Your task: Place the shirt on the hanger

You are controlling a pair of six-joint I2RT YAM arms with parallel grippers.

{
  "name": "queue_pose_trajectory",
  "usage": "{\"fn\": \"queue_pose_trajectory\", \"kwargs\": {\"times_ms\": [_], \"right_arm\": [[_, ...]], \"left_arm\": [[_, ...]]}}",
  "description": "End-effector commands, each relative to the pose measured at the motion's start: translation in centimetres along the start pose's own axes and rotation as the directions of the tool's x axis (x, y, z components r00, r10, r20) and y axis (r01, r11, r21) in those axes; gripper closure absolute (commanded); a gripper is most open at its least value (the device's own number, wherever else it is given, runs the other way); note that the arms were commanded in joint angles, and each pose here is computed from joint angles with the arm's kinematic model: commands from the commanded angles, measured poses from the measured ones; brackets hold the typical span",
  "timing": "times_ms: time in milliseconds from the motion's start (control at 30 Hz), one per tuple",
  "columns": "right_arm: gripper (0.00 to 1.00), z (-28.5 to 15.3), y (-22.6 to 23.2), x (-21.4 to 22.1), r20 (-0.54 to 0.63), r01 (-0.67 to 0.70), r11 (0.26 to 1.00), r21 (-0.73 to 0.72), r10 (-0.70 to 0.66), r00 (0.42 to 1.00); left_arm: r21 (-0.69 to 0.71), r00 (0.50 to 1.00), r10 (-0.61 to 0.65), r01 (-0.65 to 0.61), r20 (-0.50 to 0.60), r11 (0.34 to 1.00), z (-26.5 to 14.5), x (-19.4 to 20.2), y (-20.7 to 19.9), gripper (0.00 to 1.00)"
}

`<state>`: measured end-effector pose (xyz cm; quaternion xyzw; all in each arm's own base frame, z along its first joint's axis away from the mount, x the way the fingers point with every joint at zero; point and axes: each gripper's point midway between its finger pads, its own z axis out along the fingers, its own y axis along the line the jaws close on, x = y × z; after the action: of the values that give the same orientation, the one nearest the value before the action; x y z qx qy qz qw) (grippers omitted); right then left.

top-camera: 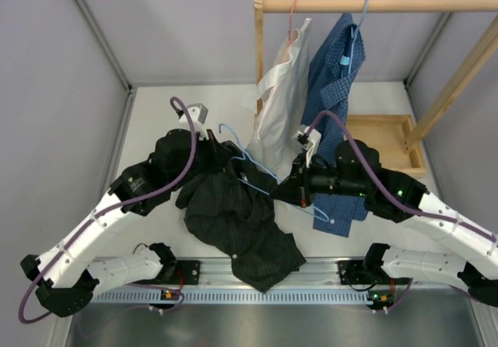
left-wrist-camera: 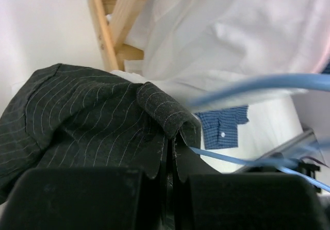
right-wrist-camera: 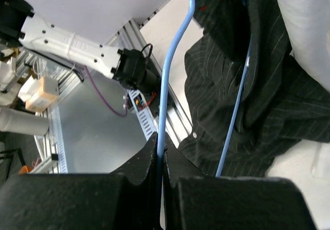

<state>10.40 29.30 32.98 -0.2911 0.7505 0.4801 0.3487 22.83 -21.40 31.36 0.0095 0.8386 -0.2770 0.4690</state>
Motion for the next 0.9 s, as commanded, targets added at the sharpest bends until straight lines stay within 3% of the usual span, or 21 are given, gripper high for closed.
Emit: {"fn": "queue_pose_trajectory", "kwargs": {"times_ms": [0,133,233,433,567,767,867], "right_arm": [[1.00,1.5,2.1,-5.6,0.261,0.052,0.996,-0.072,-0.032,0.965],[1.00,2.0,1.8,-6.5,0.383,0.091,0.991,-0.099,-0.046,0.922],[1.00,1.8,2.6,-7.4,0.467,0.135,0.981,-0.142,-0.054,0.883],[1.00,1.4,5.5,-8.7,0.514,0.215,0.946,-0.241,-0.063,0.855],[1.00,1.7,5.5,-8.5,0.558,0.252,0.933,-0.256,-0.069,0.827],[1.00,3.5,6.4,-7.2,0.604,0.313,0.894,-0.319,-0.063,0.795],[1.00,4.7,7.0,-6.8,0.604,0.318,0.889,-0.330,-0.060,0.795]], "left_arm": [[0.259,0.999,0.019,-0.025,0.027,0.966,-3.3,-1.2,-4.2,1.00],[0.407,0.998,0.056,-0.063,0.029,0.911,-7.0,-1.7,-6.4,1.00],[0.439,0.996,0.084,-0.094,0.043,0.893,-8.9,-2.4,-6.8,1.00],[0.280,0.983,0.156,-0.177,0.097,0.944,-9.7,-5.1,-4.7,1.00],[0.351,0.977,0.195,-0.213,0.086,0.912,-10.8,-4.5,-5.5,1.00],[0.256,0.979,0.187,-0.201,0.081,0.946,-9.2,-3.6,-3.3,1.00],[0.313,0.974,0.211,-0.225,0.079,0.923,-9.9,-3.4,-4.3,1.00]]}}
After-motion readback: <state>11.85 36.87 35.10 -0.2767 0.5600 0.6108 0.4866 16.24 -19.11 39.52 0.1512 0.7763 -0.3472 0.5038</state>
